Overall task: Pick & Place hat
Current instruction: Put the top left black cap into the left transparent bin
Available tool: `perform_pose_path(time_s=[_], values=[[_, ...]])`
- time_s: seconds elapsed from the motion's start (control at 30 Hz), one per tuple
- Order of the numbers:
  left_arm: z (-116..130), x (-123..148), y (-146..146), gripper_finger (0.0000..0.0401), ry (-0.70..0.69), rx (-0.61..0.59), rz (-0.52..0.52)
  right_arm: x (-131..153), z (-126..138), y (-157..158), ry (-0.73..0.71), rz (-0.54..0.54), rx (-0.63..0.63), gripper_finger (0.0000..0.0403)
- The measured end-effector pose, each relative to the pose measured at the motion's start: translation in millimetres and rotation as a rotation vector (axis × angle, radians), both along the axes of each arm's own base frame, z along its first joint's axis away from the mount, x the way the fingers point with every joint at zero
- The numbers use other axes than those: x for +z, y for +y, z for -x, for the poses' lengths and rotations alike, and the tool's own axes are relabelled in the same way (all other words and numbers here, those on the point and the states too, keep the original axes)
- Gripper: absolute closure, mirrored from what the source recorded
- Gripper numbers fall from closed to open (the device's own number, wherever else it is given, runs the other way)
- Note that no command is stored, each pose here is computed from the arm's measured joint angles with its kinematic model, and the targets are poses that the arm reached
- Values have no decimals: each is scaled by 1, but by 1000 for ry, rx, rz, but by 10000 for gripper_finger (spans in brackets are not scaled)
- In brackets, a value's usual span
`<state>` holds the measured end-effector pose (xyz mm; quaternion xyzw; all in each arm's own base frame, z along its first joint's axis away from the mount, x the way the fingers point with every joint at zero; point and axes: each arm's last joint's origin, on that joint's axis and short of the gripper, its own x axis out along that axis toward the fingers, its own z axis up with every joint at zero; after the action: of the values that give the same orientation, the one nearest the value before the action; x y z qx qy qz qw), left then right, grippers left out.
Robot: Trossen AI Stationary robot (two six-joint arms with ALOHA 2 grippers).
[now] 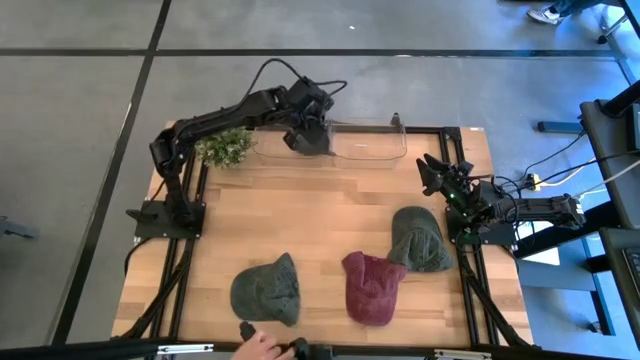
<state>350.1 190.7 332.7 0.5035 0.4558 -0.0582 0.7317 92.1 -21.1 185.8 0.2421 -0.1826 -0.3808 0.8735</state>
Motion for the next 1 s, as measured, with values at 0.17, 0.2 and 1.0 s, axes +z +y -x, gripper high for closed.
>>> perform_pose_path(time_s=[0.17,0.2,1.0], values=[[-3,0,-6,371,2,-10,-3,0,0,0,0,0,1,114],[-3,0,-6,371,2,-13,-5,0,0,0,-1,0,0,114],[19,-1,45,360,-130,-16,95,0,0,0,8,3,0,114]])
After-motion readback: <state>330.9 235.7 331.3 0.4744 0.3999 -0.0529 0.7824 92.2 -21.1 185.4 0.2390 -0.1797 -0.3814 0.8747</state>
